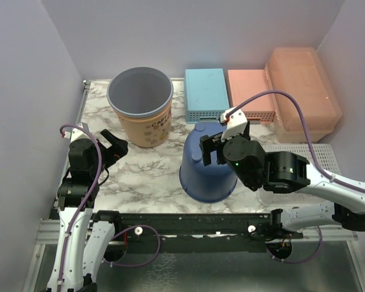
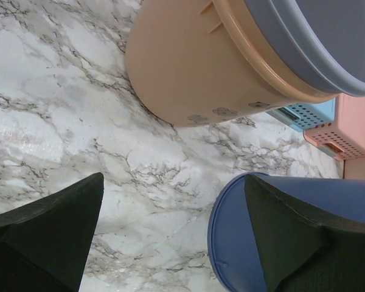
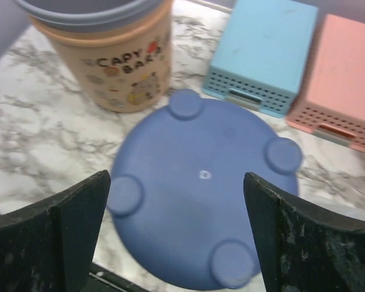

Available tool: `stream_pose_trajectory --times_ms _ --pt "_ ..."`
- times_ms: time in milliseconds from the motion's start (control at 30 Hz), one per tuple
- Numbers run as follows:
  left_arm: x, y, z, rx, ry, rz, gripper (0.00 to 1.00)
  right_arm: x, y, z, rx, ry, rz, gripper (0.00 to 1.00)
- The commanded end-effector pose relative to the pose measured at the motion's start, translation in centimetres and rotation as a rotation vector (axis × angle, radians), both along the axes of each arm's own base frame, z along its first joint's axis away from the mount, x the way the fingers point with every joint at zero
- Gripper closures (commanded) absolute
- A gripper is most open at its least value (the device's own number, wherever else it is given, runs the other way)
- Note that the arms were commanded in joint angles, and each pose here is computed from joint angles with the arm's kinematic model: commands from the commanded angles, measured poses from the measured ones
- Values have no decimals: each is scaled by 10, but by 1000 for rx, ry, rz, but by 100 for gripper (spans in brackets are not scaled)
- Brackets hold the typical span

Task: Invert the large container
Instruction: Move the multiple containers to the center of the board.

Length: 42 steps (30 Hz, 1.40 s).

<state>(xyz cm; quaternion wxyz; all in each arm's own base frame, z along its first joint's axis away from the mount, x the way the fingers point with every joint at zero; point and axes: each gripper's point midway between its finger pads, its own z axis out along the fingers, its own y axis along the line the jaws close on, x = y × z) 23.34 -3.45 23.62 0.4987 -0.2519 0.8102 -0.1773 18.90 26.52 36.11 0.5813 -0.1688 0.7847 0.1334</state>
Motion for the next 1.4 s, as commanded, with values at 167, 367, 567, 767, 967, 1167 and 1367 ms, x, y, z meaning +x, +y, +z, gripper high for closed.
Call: stream_pose_trajectory --times_ms 167,367,567,767,967,1167,1367 --pt "6 -1 20 -24 -51 11 1 45 -112 -43 -47 113 -376 2" --pt "14 0 31 -19 -54 16 1 43 -112 -49 152 225 -278 0" --pt "32 5 56 9 -79 37 1 47 -115 -66 277 358 -246 0" --pt "71 14 84 51 -72 83 1 39 -101 -86 391 447 -223 1" --pt "109 36 103 123 -90 190 1 32 -96 -90 458 446 -187 2" --pt "137 39 100 162 -62 191 6 30 -97 -92 422 457 -182 2" --pt "158 36 97 191 -39 158 19 33 -96 -96 415 454 -183 2"
